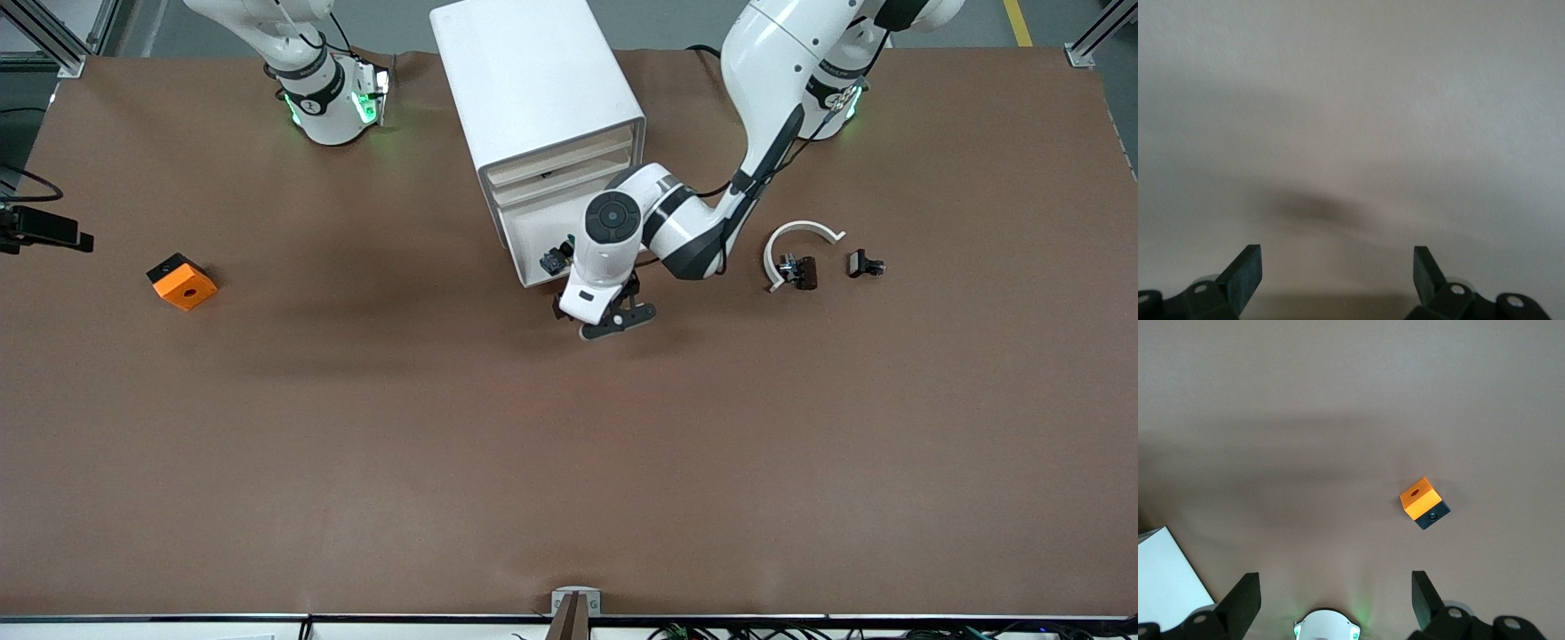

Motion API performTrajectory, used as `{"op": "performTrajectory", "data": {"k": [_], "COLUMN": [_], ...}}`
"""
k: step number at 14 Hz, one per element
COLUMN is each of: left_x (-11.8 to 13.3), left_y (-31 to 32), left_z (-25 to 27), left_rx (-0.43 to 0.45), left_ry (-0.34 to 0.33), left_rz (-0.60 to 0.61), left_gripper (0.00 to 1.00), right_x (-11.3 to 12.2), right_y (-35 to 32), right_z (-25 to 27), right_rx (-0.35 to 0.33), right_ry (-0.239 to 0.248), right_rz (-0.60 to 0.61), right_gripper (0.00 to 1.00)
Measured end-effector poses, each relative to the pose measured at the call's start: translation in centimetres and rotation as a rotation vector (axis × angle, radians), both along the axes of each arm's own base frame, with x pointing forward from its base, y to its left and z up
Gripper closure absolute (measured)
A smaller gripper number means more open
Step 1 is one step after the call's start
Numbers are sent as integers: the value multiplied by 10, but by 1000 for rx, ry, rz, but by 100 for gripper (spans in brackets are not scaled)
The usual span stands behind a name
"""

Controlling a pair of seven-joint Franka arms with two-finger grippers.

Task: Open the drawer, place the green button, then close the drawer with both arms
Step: 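Push the drawer fully shut into the cabinet with the left gripper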

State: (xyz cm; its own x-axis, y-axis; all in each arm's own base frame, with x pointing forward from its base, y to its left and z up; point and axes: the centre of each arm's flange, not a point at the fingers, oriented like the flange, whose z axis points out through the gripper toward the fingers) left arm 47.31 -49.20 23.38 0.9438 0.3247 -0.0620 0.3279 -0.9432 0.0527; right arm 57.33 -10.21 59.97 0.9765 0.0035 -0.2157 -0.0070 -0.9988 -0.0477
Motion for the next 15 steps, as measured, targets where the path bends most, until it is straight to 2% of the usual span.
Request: {"op": "performTrajectory", "data": {"k": [10,15], "left_x": [-76,-86], "left_y": [-35,-41], "left_z": [-11,-9], "left_rx": [0,-52], "left_ry": [99,208], "left_rz": [-4,94], "left_gripper": [0,0], "right_x": [-37,-42], "right_y": [13,25], "right_z": [46,57], "right_rx": [4,2], "right_ry": [-64,-94], "right_rz": [19,42], "right_gripper": [0,0]}}
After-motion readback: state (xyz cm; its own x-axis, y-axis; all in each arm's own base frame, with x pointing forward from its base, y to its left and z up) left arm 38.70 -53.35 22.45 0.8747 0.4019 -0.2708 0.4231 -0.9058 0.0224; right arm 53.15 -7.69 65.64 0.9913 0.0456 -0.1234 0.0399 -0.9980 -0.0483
